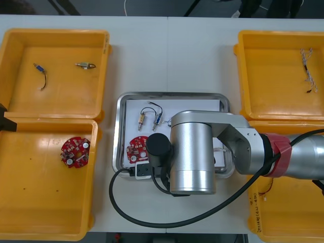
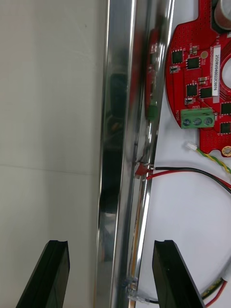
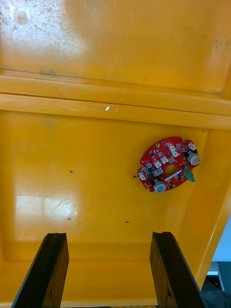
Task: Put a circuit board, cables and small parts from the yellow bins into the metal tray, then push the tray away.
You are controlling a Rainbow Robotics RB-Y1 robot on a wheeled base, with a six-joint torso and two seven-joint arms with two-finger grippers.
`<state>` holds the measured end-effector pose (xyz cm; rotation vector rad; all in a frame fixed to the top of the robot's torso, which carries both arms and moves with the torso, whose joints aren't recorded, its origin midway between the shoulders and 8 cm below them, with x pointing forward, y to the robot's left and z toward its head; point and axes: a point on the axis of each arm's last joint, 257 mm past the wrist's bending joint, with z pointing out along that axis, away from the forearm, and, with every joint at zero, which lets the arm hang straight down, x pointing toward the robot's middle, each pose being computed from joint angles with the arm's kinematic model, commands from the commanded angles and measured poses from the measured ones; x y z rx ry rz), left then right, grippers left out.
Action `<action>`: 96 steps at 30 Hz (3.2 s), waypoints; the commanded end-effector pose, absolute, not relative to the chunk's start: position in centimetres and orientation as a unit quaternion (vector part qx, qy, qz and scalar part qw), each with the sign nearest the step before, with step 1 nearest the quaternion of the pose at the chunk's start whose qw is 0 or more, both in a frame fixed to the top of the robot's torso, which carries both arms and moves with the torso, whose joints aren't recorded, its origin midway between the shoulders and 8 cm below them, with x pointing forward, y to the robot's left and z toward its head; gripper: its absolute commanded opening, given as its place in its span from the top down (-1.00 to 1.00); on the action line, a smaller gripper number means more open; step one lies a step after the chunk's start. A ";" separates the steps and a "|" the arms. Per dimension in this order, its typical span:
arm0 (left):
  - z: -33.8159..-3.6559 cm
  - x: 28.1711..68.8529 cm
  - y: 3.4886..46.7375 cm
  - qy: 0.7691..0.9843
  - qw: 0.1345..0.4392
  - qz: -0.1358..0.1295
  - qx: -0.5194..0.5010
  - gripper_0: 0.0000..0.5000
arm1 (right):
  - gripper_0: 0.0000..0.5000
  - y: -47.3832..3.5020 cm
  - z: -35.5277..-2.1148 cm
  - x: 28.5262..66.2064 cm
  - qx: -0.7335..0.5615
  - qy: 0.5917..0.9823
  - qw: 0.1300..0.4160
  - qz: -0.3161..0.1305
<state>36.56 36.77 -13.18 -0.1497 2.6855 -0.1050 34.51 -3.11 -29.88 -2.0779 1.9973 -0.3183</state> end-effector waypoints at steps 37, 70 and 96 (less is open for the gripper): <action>-11.7 36.5 37.9 0.971 0.239 -0.008 -0.012 -1.00 | -1.00 -0.9 -33.2 33.4 -0.700 0.691 0.149 -0.100; -11.7 36.5 37.9 0.971 0.239 -0.008 -0.012 -1.00 | -0.64 -0.5 -31.8 34.1 -0.700 0.684 0.172 -0.115; -11.7 36.5 37.9 0.971 0.239 -0.008 -0.012 -1.00 | 0.95 -0.6 -30.3 34.8 -0.699 0.682 0.180 -0.122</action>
